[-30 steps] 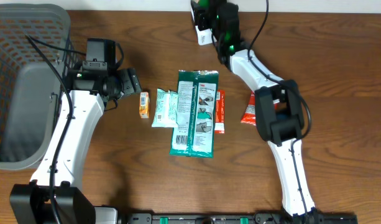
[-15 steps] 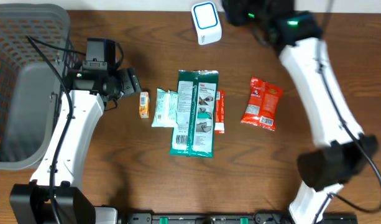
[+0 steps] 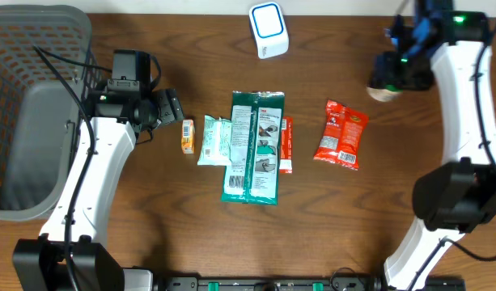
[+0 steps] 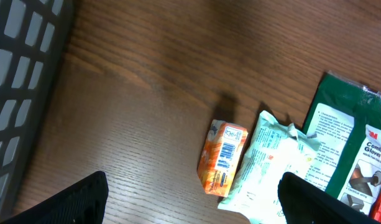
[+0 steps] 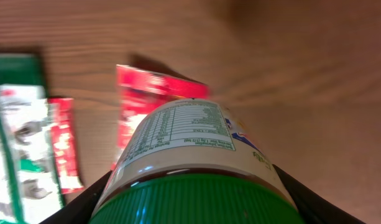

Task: Scan the item barcode
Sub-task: 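Carry the jar with the right gripper to the table's right side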

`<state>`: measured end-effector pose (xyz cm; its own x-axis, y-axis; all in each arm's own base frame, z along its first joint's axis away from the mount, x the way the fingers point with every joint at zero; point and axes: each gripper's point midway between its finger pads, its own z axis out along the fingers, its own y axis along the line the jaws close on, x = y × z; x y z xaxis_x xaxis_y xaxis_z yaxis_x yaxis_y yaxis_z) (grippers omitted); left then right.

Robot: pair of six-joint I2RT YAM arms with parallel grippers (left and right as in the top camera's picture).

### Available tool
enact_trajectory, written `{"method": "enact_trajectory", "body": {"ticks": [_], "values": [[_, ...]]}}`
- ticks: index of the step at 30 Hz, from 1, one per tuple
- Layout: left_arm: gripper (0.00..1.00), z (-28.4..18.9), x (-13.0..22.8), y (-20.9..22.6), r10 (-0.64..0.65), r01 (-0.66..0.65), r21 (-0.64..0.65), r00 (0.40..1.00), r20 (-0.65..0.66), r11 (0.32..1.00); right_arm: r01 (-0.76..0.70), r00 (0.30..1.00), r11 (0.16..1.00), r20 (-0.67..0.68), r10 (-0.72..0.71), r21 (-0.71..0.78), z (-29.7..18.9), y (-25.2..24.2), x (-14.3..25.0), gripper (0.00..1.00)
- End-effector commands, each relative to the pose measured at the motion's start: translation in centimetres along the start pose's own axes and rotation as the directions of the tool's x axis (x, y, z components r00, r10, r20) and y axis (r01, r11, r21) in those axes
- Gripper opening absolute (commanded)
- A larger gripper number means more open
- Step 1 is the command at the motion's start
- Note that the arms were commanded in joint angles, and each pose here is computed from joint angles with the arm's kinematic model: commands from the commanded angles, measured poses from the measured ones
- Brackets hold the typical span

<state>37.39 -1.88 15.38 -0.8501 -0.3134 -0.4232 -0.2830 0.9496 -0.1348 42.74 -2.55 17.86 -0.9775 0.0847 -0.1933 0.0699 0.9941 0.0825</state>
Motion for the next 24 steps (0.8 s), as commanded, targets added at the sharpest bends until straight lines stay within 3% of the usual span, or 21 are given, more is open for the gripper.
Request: {"method": "enact_trajectory", "body": {"ticks": [1, 14, 19, 24], "values": [[0.88, -0.5, -0.8, 0.0, -0.005, 0.005, 0.002, 1.000, 0.024, 1.000, -0.100, 0.994, 0.995, -0.044, 0.101, 0.022, 1.6, -3.9, 0.3, 0.12], [0.88, -0.5, -0.8, 0.0, -0.005, 0.005, 0.002, 1.000, 0.024, 1.000, -0.293, 0.921, 0.954, -0.253, 0.298, 0.058, 8.5, -11.7, 3.7, 0.17], [0.88, -0.5, -0.8, 0.0, -0.005, 0.005, 0.002, 1.000, 0.024, 1.000, -0.299, 0.913, 0.951, -0.266, 0.310, 0.081, 10.6, -12.8, 3.9, 0.18], [0.88, -0.5, -0.8, 0.0, -0.005, 0.005, 0.002, 1.000, 0.024, 1.000, -0.296, 0.918, 0.951, -0.248, 0.309, 0.089, 11.0, -13.2, 3.4, 0.27]]}}
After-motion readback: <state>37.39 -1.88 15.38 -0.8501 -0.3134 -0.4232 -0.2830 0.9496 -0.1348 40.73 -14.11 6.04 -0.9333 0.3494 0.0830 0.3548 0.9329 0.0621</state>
